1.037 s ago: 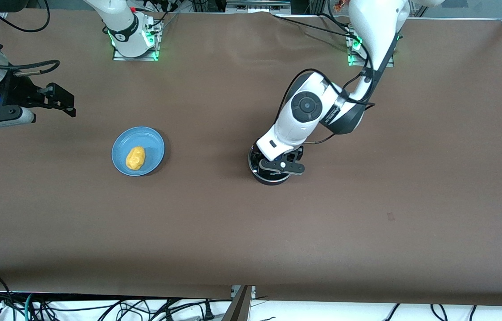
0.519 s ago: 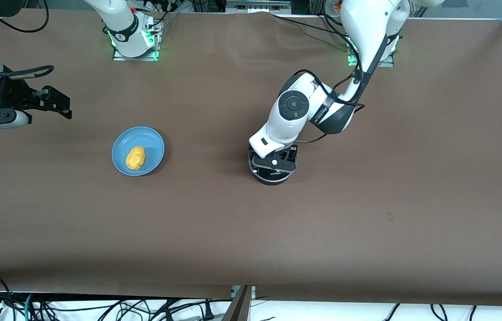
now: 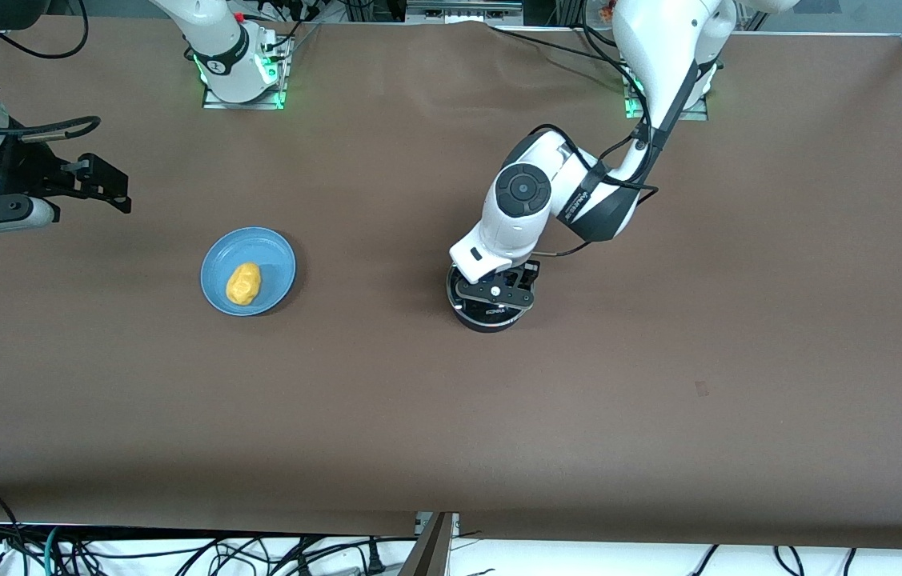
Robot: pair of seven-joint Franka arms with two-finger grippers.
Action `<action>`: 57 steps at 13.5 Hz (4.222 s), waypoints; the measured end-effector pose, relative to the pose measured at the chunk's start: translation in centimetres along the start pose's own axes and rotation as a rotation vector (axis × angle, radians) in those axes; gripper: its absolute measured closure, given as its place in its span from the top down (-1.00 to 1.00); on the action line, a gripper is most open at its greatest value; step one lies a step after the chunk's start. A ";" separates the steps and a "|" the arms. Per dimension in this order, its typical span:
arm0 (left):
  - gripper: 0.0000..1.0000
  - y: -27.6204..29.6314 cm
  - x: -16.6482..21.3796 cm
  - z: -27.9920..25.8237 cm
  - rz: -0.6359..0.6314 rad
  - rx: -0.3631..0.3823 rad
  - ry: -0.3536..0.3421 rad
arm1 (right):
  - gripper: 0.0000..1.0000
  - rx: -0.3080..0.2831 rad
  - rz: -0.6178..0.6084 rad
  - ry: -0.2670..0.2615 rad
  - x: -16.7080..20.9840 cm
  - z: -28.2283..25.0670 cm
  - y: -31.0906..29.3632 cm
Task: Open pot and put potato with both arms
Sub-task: 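Lower the left gripper and grasp the blue knob of the lid, then lift the lid aside with the left gripper while the right gripper reaches the potato, then grasp the yellow potato with the right gripper and carry it over the pot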
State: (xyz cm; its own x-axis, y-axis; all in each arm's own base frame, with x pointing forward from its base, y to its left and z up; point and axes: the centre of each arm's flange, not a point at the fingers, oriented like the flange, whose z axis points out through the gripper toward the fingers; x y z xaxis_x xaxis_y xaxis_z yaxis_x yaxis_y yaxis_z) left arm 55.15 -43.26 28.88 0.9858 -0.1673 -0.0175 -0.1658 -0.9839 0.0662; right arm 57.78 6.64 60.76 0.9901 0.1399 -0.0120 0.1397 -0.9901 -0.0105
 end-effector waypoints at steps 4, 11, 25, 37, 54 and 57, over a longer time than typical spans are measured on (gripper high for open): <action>0.31 0.0 0.1 -0.9 -0.001 0.002 0.001 | 1.00 0.000 0.000 0.000 0.0 0.0 0.0; 0.31 -6.7 -0.5 -13.2 -0.048 0.077 -0.091 | 0.99 0.006 -0.019 -0.129 2.9 7.5 -1.0; 0.31 -43.0 1.4 -2.1 0.330 0.171 -0.140 | 0.99 -0.012 0.199 -0.189 1.4 33.2 -1.6; 1.00 -42.2 0.4 -1.3 0.355 0.158 -0.101 | 0.98 0.004 0.264 -0.190 1.2 39.8 -2.5; 1.00 -38.5 -2.4 -31.7 -0.087 0.069 -0.004 | 0.34 0.079 -0.002 -0.144 4.9 24.6 -18.6; 1.00 -36.9 -5.1 -30.6 -0.183 0.073 0.012 | 0.34 0.096 -0.104 -0.102 3.5 22.1 -28.7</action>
State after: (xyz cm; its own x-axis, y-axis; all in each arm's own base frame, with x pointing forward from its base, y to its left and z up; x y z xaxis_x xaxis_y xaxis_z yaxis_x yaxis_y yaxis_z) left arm 57.07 -4.22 57.10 0.9998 0.0151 -0.0112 0.0150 -0.9998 -0.0095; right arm 56.96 35.73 38.89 0.9633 0.2461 -0.1070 0.2342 -0.9657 -0.1124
